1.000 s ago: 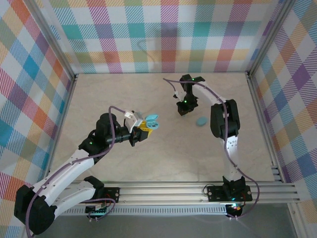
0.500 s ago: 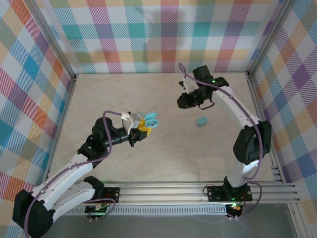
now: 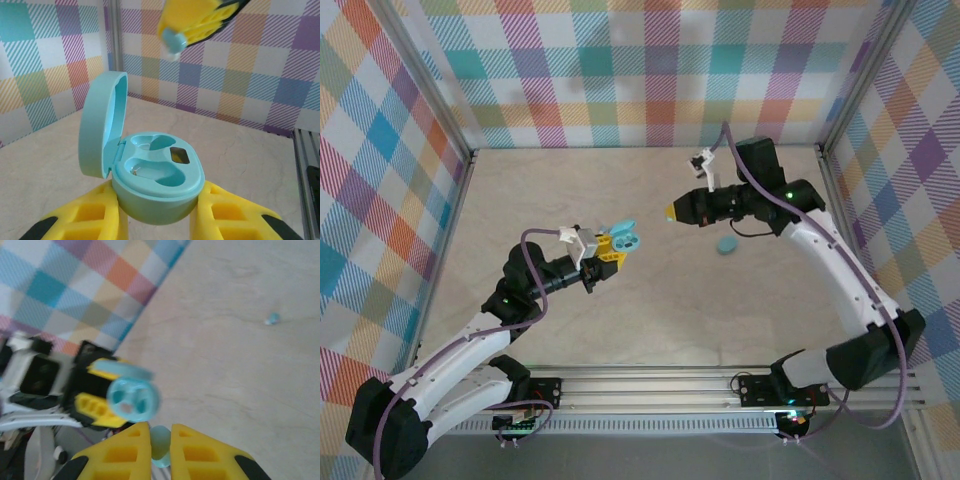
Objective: Insert the wireless bluetooth earbuds into the charging case
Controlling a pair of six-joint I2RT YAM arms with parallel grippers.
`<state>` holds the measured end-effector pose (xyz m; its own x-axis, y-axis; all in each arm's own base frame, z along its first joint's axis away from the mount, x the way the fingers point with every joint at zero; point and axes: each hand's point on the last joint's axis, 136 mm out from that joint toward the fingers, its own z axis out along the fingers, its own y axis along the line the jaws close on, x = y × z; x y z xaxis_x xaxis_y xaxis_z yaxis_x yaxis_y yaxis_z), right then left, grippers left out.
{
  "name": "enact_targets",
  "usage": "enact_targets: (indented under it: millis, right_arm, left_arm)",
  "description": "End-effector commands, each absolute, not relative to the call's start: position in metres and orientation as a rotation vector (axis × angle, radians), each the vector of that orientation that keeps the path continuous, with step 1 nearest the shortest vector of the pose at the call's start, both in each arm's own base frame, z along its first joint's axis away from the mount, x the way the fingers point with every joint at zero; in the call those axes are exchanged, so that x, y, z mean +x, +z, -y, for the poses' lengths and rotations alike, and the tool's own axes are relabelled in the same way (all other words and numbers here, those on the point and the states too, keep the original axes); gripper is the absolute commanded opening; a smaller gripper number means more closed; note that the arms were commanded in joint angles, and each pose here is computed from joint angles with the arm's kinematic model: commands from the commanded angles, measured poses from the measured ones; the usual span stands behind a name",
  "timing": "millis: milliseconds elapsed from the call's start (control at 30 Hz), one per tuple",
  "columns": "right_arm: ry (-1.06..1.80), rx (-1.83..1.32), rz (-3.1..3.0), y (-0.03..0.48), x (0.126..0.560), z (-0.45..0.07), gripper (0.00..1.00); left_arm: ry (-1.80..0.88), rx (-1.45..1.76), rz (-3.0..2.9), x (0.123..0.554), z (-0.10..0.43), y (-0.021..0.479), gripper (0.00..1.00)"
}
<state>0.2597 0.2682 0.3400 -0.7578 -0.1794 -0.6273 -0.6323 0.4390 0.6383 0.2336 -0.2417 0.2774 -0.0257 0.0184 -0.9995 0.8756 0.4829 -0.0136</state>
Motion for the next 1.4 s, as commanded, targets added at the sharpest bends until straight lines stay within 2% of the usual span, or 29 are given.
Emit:
enact_targets:
  millis: [0,367,567,1367]
  right_arm:
    - [1.399,-0.773,-2.12,0.363,0.234,-0.288,0.13]
    - [1.366,-0.993,-2.104,0.348,0.208,-0.321,0.13]
    - [1.33,-1.007,-2.117,0.332,0.215,-0.325,0.12]
    - [1.357,-1.046,-2.126,0.326,0.216,-0.333,0.13]
  left_arm:
    - [-0.839,0.835,-1.361,0.232,0.241,0.299,0.11]
    - [-0.88,0.85,-1.34,0.22,0.24,0.308,0.11]
    - [-0.902,0.856,-1.325,0.215,0.241,0.314,0.11]
    - [-0.924,0.871,-1.316,0.211,0.242,0.318,0.11]
